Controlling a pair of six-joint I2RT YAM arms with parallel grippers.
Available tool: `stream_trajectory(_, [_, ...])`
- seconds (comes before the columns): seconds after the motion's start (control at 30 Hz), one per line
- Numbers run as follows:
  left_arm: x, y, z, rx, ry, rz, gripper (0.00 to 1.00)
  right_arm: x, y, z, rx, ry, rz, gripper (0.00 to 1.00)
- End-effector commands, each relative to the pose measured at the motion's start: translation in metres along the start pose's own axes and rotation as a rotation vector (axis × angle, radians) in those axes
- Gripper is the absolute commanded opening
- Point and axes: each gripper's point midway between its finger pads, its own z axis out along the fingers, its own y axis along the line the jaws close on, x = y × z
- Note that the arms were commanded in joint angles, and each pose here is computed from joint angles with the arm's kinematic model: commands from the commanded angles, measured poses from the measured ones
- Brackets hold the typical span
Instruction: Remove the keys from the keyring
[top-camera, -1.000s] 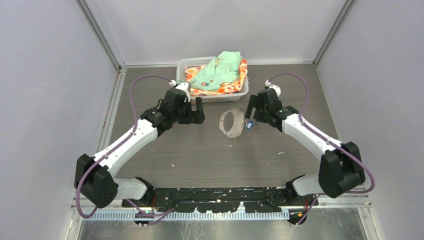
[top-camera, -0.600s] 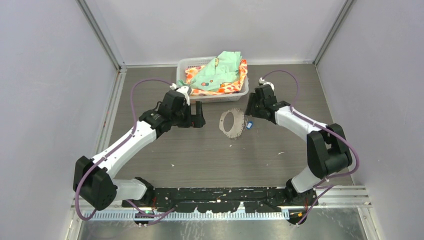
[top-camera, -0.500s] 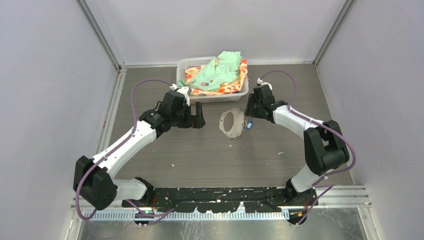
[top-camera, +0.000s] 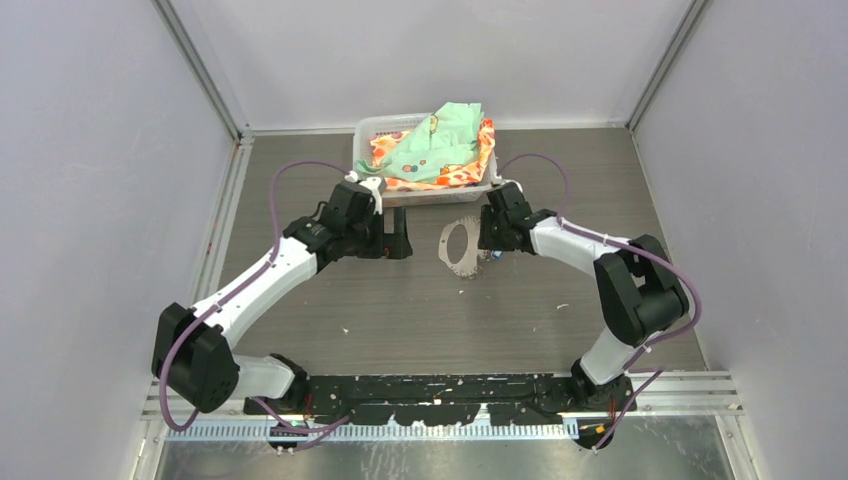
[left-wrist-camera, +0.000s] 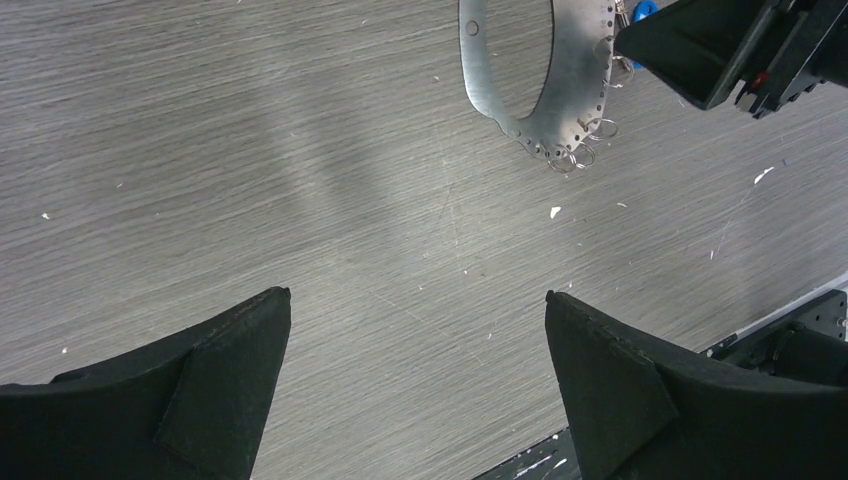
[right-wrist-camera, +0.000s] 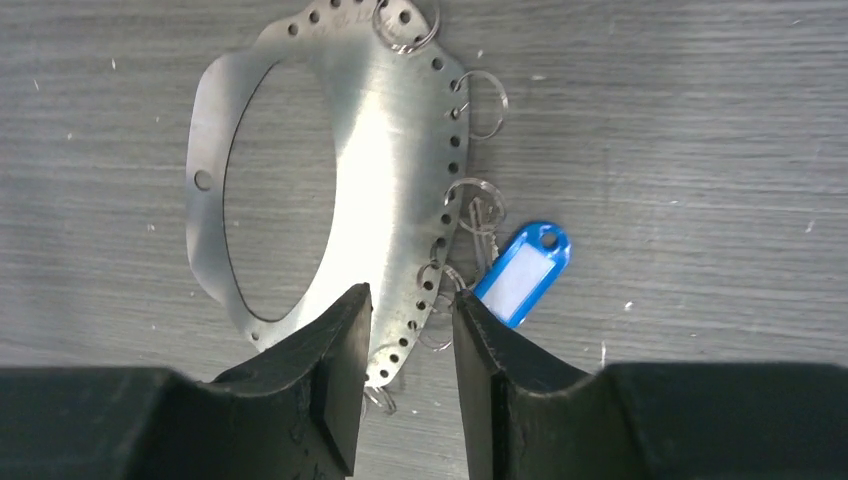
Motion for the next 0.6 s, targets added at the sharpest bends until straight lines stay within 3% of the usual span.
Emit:
stream_trajectory(0.0, [-0.013,-0.008,-0.004,0.033,-0.021,0.012,1.0,0.004,0.008,0.001,0.018,-0.005,-0.033,0.39])
stream_trajectory(0.07, [-0.012,-0.007,-0.004,0.03,-0.02,0.011,1.0,0.008,0.014,0.002,0.035,0.003,-0.058,0.35])
stream_trajectory(0.23, [-0.008,-0.002,-0.003,0.021,-0.012,0.004,1.0,0.026,0.049,-0.004,0.004,0.038,-0.082,0.11])
stream_trajectory(0.3, [-0.008,-0.002,-0.004,0.02,-0.013,0.002,1.0,0.031,0.067,-0.013,-0.017,0.034,-0.11,0.08])
stream_trajectory(0.4, [-0.008,-0.001,-0.004,0.019,-0.015,0.0,1.0,0.035,0.091,-0.03,-0.065,0.028,-0.136,0.08])
stream_trajectory(0.57, [-0.007,-0.001,-0.005,0.023,-0.012,-0.001,1.0,0.017,0.058,-0.038,0.035,-0.02,-0.111,0.25])
